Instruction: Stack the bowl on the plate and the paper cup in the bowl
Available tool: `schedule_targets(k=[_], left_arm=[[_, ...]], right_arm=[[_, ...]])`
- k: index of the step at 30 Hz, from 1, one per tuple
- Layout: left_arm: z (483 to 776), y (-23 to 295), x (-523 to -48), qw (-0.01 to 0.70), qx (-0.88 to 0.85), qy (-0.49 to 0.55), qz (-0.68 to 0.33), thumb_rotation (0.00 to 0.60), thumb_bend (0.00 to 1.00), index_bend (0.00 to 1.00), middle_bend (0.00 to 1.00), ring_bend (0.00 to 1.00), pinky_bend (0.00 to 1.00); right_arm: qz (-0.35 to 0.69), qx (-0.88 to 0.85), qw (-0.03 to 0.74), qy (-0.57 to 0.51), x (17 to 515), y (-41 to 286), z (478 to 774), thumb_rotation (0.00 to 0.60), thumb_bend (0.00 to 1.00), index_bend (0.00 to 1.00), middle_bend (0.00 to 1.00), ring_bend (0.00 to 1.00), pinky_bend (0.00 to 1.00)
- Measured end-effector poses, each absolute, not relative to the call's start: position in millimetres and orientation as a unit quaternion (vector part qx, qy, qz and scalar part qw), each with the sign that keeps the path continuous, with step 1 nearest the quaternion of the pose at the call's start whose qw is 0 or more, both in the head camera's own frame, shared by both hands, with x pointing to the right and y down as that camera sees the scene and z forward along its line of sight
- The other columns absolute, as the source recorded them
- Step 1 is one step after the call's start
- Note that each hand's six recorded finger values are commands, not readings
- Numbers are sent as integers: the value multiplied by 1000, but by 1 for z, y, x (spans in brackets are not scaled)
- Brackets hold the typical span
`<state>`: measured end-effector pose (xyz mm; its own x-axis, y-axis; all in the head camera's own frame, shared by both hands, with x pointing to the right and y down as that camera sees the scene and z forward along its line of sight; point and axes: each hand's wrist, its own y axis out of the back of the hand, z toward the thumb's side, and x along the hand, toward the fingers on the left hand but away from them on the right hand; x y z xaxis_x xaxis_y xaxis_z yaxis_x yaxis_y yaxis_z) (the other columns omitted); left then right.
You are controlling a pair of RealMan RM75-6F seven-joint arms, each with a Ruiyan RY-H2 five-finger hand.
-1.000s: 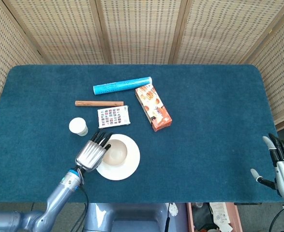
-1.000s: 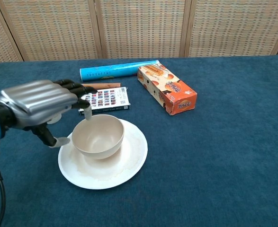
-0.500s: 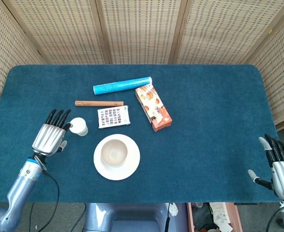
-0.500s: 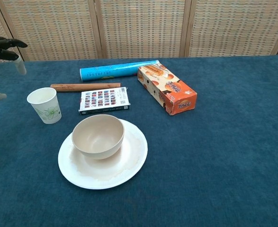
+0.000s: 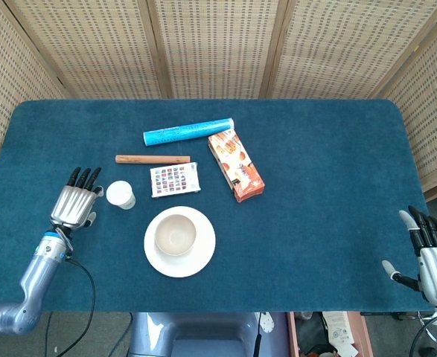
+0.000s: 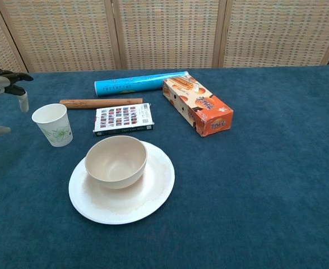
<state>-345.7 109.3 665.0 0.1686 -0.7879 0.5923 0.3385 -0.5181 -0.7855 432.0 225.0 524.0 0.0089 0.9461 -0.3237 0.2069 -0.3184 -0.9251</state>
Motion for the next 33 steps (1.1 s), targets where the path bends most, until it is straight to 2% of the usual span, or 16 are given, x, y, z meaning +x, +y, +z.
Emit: schedule_targets(k=[12, 19, 33], left_arm=[[683, 110, -325, 459, -615, 174, -617, 600, 290, 388, 0, 0, 0], [687, 110, -325, 462, -612, 175, -618, 600, 299, 477, 0, 0, 0], [700, 107, -320, 476, -598, 176, -620, 600, 306, 541, 39, 0, 0]], right_arm=[[527, -620, 349, -465, 432, 225, 524, 600, 201, 33, 0, 0, 0], [527, -620, 349, -465, 432, 225, 524, 600, 201, 33, 0, 0, 0], [526, -619, 351, -465, 431, 225, 523, 600, 201, 33, 0, 0, 0]])
